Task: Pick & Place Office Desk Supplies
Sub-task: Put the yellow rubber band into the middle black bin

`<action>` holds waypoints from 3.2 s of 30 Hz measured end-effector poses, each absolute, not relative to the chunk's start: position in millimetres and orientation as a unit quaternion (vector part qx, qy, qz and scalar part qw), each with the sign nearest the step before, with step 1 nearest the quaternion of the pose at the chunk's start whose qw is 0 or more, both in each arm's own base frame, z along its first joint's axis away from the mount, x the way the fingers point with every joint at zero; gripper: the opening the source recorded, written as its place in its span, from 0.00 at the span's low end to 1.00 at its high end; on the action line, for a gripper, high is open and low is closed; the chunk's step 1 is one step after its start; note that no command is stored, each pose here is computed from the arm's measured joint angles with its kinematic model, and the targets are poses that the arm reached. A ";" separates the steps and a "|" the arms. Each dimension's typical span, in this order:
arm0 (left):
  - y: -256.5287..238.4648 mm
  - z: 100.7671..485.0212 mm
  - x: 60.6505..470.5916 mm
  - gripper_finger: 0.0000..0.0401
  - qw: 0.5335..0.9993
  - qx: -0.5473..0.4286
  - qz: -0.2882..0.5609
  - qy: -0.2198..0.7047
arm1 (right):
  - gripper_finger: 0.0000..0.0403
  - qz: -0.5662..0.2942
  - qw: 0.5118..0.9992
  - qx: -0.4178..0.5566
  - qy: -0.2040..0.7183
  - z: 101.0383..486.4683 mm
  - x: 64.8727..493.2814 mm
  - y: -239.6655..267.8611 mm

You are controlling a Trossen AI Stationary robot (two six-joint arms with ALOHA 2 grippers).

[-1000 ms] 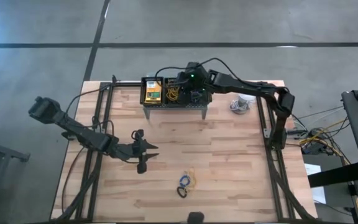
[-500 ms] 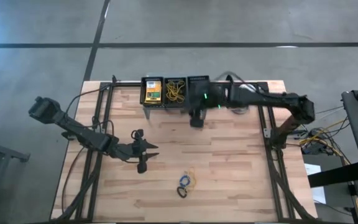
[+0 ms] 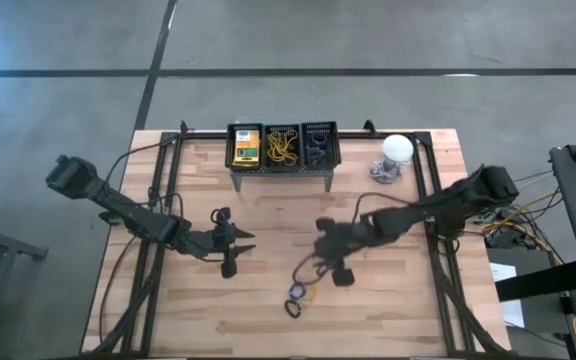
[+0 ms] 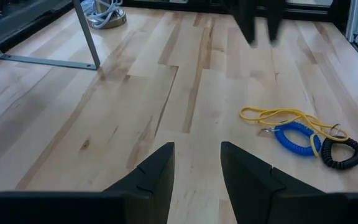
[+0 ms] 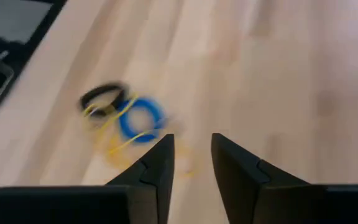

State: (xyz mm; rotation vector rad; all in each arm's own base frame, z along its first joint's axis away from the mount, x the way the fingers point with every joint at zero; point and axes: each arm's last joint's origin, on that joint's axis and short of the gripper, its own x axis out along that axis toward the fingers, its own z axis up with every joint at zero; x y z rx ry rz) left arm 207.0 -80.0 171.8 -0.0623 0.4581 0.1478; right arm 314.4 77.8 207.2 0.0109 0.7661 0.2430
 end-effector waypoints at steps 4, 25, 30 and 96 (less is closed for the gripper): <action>-79.5 172.0 207.0 0.33 0.971 -0.029 0.082 0.224 | 0.35 0.150 0.916 0.020 0.372 178.5 314.6 98.2; -79.5 171.9 206.9 0.33 0.971 -0.030 0.084 0.224 | 0.30 0.266 0.846 -0.172 0.428 116.2 344.8 146.4; -79.4 171.9 206.9 0.33 0.970 -0.029 0.084 0.224 | 0.06 0.254 0.825 -0.175 0.473 127.8 342.6 142.7; -77.9 169.9 206.0 0.33 0.968 -0.021 0.093 0.233 | 0.02 -0.119 0.890 0.008 0.439 163.8 375.5 4.4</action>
